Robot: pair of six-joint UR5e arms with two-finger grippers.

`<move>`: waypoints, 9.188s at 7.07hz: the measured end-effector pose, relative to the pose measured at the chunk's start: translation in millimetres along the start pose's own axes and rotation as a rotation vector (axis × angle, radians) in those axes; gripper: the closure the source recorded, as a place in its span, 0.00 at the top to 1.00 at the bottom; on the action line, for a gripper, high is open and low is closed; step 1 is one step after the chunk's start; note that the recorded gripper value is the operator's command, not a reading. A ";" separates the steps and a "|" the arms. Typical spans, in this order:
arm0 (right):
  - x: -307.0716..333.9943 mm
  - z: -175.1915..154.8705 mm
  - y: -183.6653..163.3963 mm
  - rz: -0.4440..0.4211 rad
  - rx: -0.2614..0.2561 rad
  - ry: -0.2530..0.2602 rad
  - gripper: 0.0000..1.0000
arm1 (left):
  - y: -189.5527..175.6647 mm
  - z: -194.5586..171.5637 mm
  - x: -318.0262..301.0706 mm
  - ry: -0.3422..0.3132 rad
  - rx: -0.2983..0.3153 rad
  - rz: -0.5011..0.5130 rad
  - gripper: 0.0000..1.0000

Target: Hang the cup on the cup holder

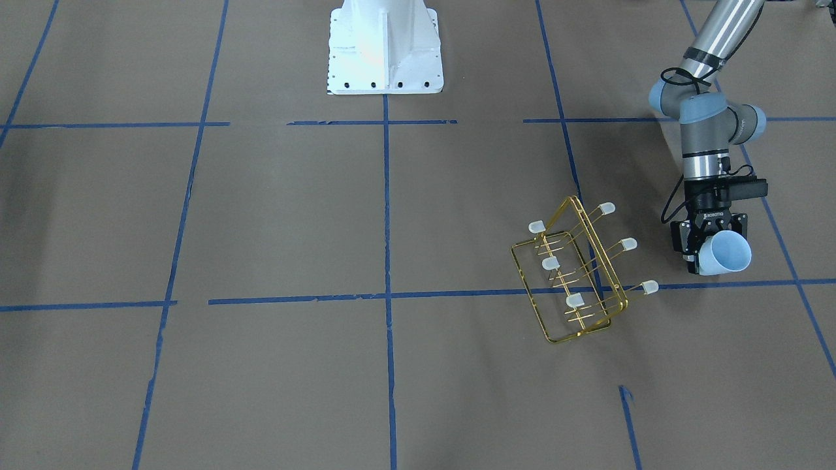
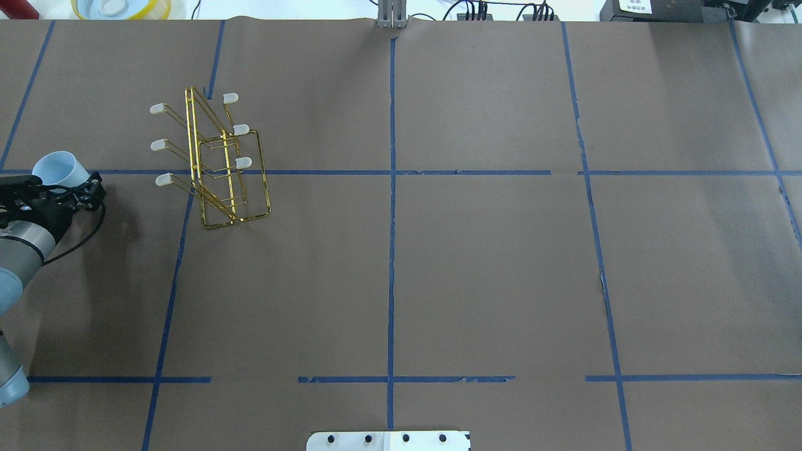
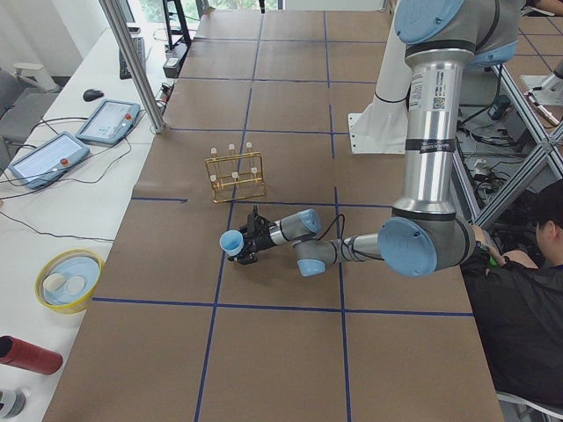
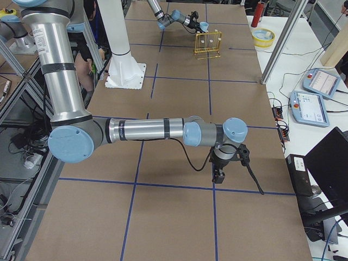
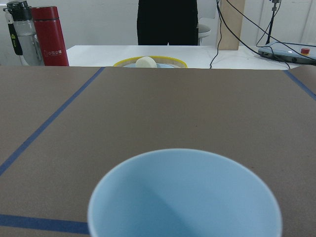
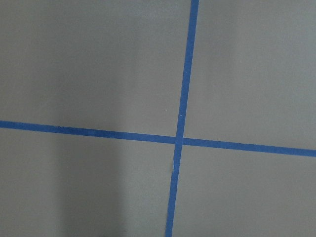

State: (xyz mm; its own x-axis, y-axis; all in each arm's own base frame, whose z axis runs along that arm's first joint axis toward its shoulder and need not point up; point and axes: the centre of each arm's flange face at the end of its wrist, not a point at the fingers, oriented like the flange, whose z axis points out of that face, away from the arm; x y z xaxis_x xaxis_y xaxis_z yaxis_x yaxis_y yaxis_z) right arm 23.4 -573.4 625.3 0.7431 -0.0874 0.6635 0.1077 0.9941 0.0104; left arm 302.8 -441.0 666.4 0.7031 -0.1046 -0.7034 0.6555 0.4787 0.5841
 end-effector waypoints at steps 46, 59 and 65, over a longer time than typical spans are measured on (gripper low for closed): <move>0.0 0.0 0.0 0.000 0.000 0.000 1.00 | -14.7 -105.0 224.4 -0.814 0.128 2.303 0.24; 0.0 0.0 0.0 0.000 0.000 0.000 1.00 | 0.3 -108.5 231.4 -0.793 0.152 2.298 1.00; -0.1 -0.1 0.0 0.000 0.000 0.000 1.00 | -42.2 -154.6 155.3 -0.749 0.272 2.014 1.00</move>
State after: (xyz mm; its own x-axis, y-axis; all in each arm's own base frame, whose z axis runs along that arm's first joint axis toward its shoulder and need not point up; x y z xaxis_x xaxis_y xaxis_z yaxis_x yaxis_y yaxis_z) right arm 23.4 -573.4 625.2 0.7431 -0.0876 0.6635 0.1077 0.9941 0.0106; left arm 341.7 -342.7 469.9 0.2122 -0.0161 0.9771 -0.9438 0.2558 0.2092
